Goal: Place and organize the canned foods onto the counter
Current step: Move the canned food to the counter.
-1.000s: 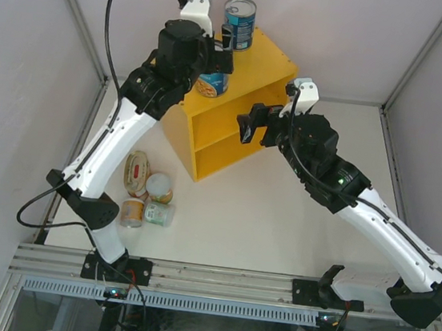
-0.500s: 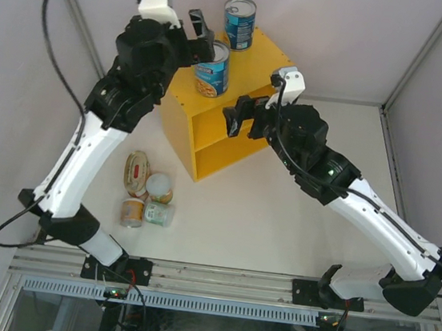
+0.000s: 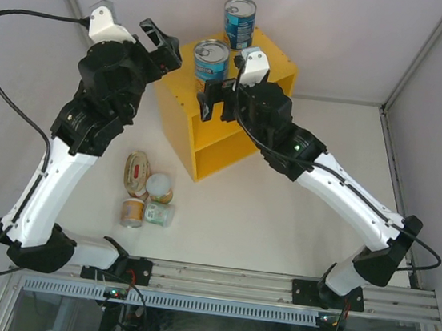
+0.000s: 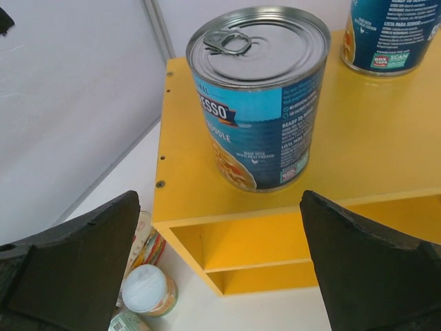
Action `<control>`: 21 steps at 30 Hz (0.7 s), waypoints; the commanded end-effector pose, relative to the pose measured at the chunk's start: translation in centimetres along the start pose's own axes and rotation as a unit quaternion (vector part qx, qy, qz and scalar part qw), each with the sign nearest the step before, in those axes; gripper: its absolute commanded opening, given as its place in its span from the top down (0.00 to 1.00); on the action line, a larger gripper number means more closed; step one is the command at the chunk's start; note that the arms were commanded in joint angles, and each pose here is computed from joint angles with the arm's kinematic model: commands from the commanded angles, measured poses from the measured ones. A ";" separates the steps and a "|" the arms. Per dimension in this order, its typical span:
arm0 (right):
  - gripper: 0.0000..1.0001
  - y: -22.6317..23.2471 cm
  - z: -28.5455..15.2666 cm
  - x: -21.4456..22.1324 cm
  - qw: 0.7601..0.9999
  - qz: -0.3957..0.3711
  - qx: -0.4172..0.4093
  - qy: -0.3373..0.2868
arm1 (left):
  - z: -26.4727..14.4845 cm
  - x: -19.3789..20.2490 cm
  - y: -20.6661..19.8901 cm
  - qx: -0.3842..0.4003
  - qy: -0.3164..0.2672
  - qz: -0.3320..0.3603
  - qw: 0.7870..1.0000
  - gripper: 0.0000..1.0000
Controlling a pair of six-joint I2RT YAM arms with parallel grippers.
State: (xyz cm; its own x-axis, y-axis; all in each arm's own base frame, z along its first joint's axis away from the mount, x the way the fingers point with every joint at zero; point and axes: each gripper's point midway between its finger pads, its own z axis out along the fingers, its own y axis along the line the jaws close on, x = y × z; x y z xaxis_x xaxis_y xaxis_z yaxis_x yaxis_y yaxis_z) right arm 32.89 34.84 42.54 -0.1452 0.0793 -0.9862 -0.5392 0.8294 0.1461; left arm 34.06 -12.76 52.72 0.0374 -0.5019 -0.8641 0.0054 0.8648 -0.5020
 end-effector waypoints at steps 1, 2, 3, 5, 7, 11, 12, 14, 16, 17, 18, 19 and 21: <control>0.00 0.5 0.6 -2.4 1.000 -0.006 -0.007 -0.027 | -0.1 0.6 0.7 -0.007 0.006 -0.037 0.999 0.04; 0.00 0.3 1.0 -2.3 1.000 -0.006 -0.005 -0.026 | 0.0 1.0 0.8 -0.007 0.010 -0.039 0.999 0.04; 0.00 0.3 1.3 -2.3 1.000 -0.006 -0.004 -0.024 | 0.0 1.2 0.9 -0.007 0.012 -0.042 0.999 0.04; 0.00 0.1 1.8 -2.4 1.000 -0.009 -0.002 -0.023 | 0.2 1.8 0.9 -0.005 0.016 -0.049 0.999 0.05; 0.00 -0.1 2.5 -2.2 1.000 -0.012 0.001 -0.021 | 0.2 2.1 0.9 -0.001 0.018 -0.055 0.998 0.05; 0.00 -0.5 3.7 -2.0 1.000 -0.015 0.006 -0.018 | 0.5 2.7 0.9 0.001 0.024 -0.056 0.998 0.06; 0.00 -0.7 4.0 -1.9 1.000 -0.015 0.007 -0.017 | 0.5 2.7 0.9 0.001 0.023 -0.058 0.998 0.06; 0.00 -1.0 4.6 -1.8 1.000 -0.014 0.009 -0.016 | 0.5 2.8 1.1 0.001 0.021 -0.063 0.998 0.06; 0.00 -1.2 5.2 -1.9 1.000 -0.013 0.011 -0.017 | 0.6 2.8 1.3 0.000 0.018 -0.067 0.998 0.07; 0.00 -1.3 5.4 -1.9 1.000 -0.013 0.011 -0.018 | 0.6 2.8 1.4 0.001 0.017 -0.069 0.997 0.07; 0.00 -1.4 5.7 -2.0 1.000 -0.014 0.011 -0.018 | 0.6 2.9 1.5 -0.001 0.016 -0.070 0.997 0.07; 0.00 -1.4 6.0 -2.0 1.000 -0.016 0.013 -0.018 | 0.7 2.9 1.7 -0.002 0.015 -0.072 0.997 0.08; 0.00 -1.7 6.6 -1.9 1.000 -0.017 0.016 -0.016 | 0.7 2.9 1.9 -0.002 0.015 -0.073 0.997 0.08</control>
State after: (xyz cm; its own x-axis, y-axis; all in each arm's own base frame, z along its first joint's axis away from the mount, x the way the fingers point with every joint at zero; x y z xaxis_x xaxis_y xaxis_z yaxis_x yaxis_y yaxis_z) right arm 38.82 36.90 41.27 -0.1484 0.0401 -0.9881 -0.5069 0.8548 0.1108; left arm 35.61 -13.36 47.02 -0.0535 -0.5683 -0.8211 -0.0404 0.8228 -0.5669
